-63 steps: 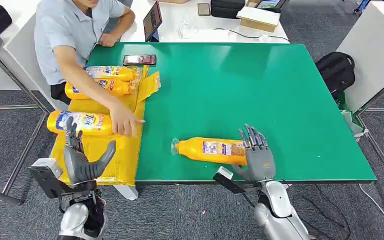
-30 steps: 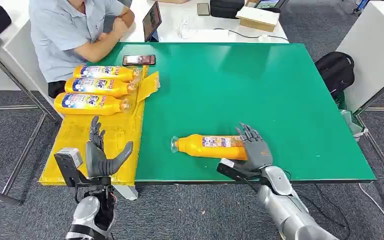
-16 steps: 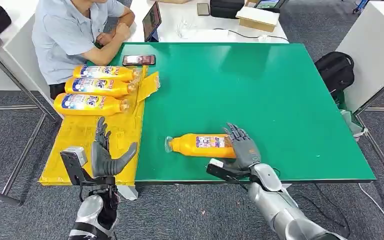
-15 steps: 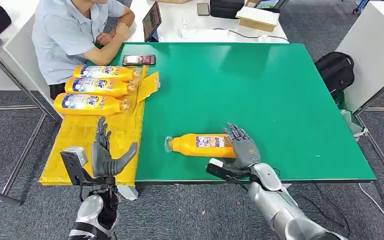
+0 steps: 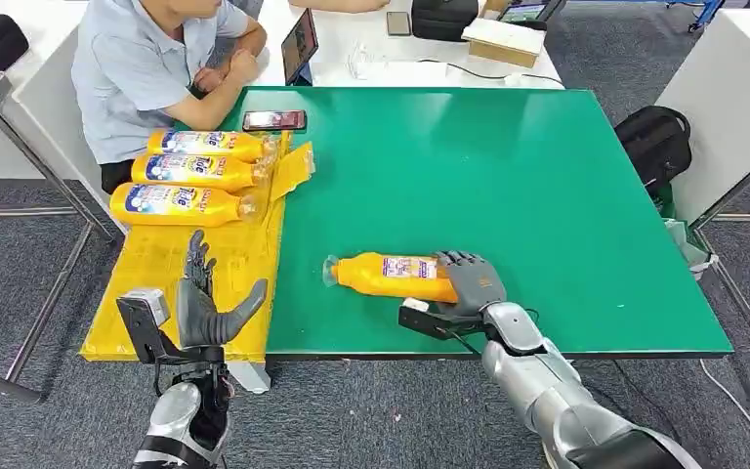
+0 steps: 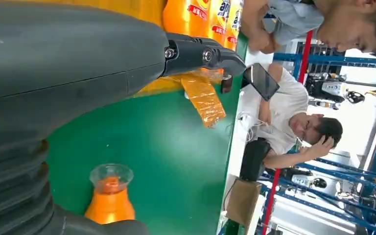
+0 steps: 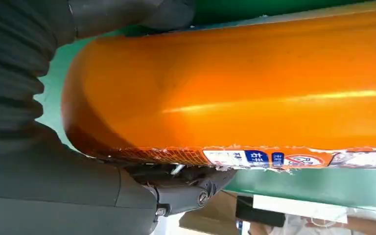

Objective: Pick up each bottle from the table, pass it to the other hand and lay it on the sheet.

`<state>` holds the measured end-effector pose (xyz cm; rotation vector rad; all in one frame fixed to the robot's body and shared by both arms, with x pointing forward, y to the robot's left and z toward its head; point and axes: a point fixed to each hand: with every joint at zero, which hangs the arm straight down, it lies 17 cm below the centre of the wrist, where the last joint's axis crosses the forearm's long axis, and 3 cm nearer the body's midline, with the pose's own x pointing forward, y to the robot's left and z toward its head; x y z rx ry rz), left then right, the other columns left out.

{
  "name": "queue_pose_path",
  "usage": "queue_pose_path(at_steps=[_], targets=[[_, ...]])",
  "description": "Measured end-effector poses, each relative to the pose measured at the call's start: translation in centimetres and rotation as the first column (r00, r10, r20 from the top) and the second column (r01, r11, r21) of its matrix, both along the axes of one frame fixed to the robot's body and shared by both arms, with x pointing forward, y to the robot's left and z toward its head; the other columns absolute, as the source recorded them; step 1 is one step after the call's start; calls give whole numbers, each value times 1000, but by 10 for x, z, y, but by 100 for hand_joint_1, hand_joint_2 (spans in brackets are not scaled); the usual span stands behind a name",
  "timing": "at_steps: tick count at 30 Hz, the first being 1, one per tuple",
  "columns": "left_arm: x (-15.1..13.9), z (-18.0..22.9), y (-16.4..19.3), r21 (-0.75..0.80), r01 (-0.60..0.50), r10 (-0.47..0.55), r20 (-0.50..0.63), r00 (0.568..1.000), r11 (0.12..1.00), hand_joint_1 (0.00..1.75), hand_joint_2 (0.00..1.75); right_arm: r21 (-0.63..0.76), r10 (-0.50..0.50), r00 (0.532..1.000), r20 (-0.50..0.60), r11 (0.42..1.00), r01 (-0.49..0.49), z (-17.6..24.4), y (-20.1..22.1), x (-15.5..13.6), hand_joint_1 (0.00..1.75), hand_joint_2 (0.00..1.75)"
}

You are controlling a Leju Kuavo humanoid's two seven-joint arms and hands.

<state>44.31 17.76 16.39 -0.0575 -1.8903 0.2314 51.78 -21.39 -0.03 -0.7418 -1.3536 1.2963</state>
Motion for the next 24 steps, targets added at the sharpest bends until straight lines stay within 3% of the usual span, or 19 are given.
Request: queue_pose_path(at_steps=[6,11,15,20,21,24], targets=[[0,-1,1,2,1,-1,-1,1000,1000,0,175,80,7,1000,-21,997,-6,-1,-3,-3,175,175],[0,-1,2,0,-2,2,0,1000,1000,0,175,279,30,1000,-8,960,-26,7,2,-10,175,175],[-4,-6,4,-9,-4,4,-8,1000,1000,0,175,535,-14,996,87,844,-35,30,12,-25,173,175],[-15,-14,-11,24,23,-22,-28,999,999,0,175,772,-127,978,164,634,-47,65,30,-57,161,175],[-17,-14,-16,58,24,-22,-23,999,998,0,175,806,-154,971,185,589,-60,77,32,-61,152,175],[-30,0,-38,253,-6,-16,86,996,968,0,175,886,-264,926,268,445,-130,133,28,-69,150,175]])
